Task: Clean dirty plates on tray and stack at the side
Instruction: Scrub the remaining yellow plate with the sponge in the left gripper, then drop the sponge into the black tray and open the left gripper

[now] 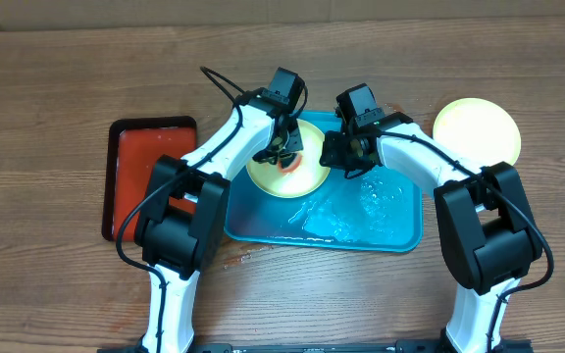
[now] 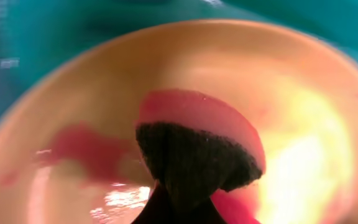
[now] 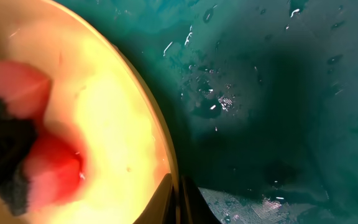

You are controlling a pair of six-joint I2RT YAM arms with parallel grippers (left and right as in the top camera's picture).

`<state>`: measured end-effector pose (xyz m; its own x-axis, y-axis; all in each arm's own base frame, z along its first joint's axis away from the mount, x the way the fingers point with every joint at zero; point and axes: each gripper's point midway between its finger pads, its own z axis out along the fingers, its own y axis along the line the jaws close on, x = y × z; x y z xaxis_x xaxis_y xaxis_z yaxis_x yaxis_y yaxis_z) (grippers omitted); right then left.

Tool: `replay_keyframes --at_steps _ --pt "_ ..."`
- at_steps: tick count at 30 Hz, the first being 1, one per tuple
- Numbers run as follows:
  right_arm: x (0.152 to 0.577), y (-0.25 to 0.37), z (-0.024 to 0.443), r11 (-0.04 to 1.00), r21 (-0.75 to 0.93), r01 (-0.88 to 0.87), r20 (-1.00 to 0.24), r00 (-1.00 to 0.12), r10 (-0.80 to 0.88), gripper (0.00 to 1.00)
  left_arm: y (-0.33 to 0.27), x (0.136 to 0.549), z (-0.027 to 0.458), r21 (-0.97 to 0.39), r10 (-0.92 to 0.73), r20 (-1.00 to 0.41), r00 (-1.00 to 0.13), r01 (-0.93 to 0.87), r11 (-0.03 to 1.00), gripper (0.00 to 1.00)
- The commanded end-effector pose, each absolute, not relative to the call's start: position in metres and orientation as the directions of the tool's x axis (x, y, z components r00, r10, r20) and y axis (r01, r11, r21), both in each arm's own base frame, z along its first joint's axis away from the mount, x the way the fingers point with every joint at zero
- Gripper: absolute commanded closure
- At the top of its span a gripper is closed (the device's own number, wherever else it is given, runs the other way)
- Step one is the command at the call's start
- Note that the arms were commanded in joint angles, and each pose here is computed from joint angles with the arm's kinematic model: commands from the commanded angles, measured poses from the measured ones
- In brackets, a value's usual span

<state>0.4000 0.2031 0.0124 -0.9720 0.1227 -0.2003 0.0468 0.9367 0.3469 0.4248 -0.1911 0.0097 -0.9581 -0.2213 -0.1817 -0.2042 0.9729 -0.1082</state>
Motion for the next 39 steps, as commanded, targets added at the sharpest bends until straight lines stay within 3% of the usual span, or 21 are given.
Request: replay_keyframes --at_steps 1,7,18,23,30,39 --pt "0.405 0.201 0.017 0.94 0.339 0.045 -0.222 -0.967 0.127 0.96 -0.141 0.426 0.008 0.095 -0.215 -0.227 -0.95 -0.241 0.966 0.96" --pt "0.406 0.202 0.017 0.938 0.343 0.047 -0.221 -0.967 0.129 0.96 -0.124 0.435 0.041 0.178 -0.205 -0.256 -0.945 -0.255 0.95 0.96" --pt "0.406 0.202 0.017 0.938 0.343 0.047 -0.221 -0.967 0.129 0.96 -0.108 0.436 0.106 0.197 -0.231 -0.232 -0.945 -0.278 0.94 0.96" --pt "0.406 0.202 0.017 0.938 0.343 0.047 -0.221 -0.967 0.129 0.96 -0.058 0.432 0.105 0.213 -0.343 -0.181 -0.922 -0.378 0.901 0.96" --pt "0.406 0.202 0.018 0.938 0.343 0.046 -0.222 -0.967 0.129 0.96 0.018 0.416 0.095 0.135 -0.548 -0.032 -0.836 -0.547 0.827 0.96" --pt "0.406 0.202 0.018 0.938 0.344 0.046 -0.224 -0.966 0.13 0.96 0.068 0.389 0.054 0.16 -0.588 0.06 -0.807 -0.574 0.803 0.96"
